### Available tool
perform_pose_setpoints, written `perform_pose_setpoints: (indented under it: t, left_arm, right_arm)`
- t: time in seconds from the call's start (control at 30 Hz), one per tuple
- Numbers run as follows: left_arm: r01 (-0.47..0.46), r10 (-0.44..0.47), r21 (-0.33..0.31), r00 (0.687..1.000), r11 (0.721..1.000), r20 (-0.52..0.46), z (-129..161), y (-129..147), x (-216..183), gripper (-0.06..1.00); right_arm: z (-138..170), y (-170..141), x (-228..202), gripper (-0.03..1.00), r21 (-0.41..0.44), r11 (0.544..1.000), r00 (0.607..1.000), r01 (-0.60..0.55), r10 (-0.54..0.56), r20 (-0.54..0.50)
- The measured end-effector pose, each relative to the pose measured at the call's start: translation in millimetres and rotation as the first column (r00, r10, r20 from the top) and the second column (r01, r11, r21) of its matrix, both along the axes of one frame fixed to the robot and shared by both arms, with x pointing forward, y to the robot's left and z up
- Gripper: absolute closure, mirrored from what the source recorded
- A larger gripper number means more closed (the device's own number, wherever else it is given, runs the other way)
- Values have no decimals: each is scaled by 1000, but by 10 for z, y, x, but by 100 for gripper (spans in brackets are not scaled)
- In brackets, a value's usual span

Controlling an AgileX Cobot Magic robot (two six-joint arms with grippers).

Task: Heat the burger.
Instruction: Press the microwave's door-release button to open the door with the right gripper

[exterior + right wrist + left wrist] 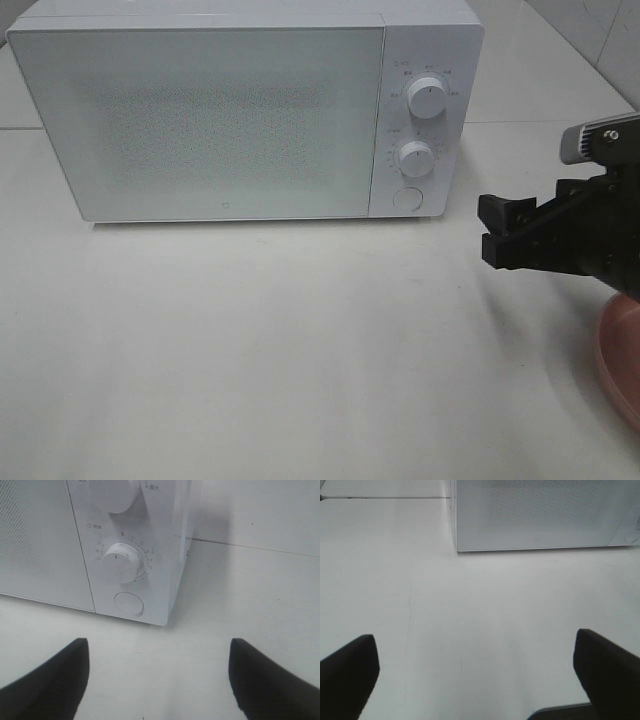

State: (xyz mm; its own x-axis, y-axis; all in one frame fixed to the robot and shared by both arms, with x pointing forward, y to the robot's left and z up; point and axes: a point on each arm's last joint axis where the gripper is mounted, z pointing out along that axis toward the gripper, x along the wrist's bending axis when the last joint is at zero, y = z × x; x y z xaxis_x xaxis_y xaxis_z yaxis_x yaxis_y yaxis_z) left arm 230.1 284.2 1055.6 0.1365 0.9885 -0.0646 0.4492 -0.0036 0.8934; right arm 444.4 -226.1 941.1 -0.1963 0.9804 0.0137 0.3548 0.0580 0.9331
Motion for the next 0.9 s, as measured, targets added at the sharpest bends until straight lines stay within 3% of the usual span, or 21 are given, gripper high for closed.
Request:
perform_pose_setpoints:
  t: [0.37,0.73,0.9]
  left_arm:
    - [0,0,0,1000,1000,0,0,0,0,-3]
    - [0,0,0,1000,1000,0,0,0,0,-3]
    - [0,0,0,1000,1000,0,0,0,0,-3]
  right_arm:
    - [-200,349,-76,21,-6,994,990,110,-109,90]
    - [-227,741,-69,21,-2,991,985,134,-133,109]
    - [-232,757,-78,21,-1,991,986,131,-131,108]
